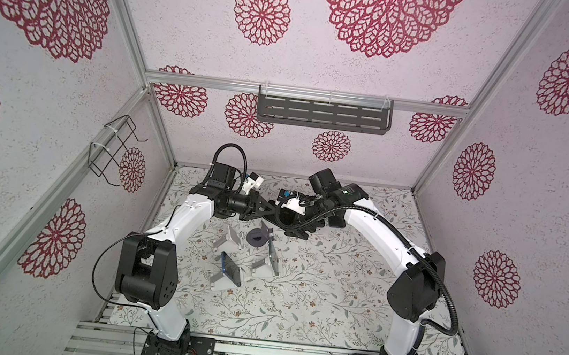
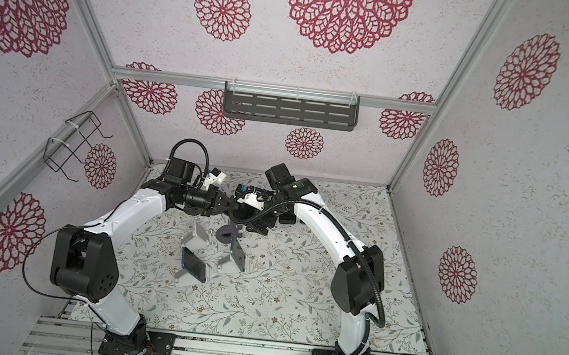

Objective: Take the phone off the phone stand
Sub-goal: 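Close the right gripper on the dark phone held by the left gripper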

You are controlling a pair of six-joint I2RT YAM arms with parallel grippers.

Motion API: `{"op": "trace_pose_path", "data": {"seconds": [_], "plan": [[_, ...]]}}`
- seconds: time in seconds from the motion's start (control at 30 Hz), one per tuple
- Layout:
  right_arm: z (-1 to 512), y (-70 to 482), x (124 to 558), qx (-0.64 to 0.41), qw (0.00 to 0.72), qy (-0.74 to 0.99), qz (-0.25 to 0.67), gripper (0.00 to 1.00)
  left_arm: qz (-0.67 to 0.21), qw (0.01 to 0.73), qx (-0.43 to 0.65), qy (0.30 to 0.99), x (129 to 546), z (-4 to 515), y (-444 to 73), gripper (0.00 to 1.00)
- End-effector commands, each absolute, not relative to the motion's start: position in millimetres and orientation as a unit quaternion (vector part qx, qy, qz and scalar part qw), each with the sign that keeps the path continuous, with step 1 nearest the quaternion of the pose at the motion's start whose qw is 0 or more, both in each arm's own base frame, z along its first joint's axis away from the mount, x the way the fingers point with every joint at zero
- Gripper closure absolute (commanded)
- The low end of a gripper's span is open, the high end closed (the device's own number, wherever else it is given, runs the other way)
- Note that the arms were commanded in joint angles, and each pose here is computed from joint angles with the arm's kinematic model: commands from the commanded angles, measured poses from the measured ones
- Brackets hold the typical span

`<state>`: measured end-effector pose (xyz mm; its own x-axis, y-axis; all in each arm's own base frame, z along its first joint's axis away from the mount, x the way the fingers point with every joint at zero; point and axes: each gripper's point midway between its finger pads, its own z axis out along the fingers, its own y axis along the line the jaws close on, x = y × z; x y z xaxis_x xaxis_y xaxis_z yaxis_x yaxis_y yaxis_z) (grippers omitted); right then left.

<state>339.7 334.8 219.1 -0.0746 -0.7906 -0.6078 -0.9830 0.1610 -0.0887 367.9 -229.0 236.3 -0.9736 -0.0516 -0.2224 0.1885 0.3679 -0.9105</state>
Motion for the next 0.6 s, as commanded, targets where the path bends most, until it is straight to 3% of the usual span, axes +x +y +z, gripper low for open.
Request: {"op": "trace_pose_path", "data": {"seconds": [0.0, 0.37, 0.5, 0.57], "plan": [[237.2, 343.2, 342.9, -0.619, 0.302, 0.702, 0.18, 0.09, -0.57, 0.12, 0.059, 0.81, 371.1, 246.2, -230.9, 1.0], [236.6, 349.2, 348.4, -0.604, 0.307, 0.719, 0.157, 0.34, -0.571, 0.118, 0.052, 0.81, 373.1, 244.5, -230.2, 1.0], [235.7, 349.8, 351.4, -0.596, 0.308, 0.725, 0.156, 0.38, -0.567, 0.125, 0.047, 0.813, 376.2, 244.5, -227.6, 1.0], [240.3, 351.7, 352.7, -0.588, 0.312, 0.729, 0.162, 0.41, -0.568, 0.133, 0.039, 0.811, 380.0, 245.2, -225.0, 0.85]]}}
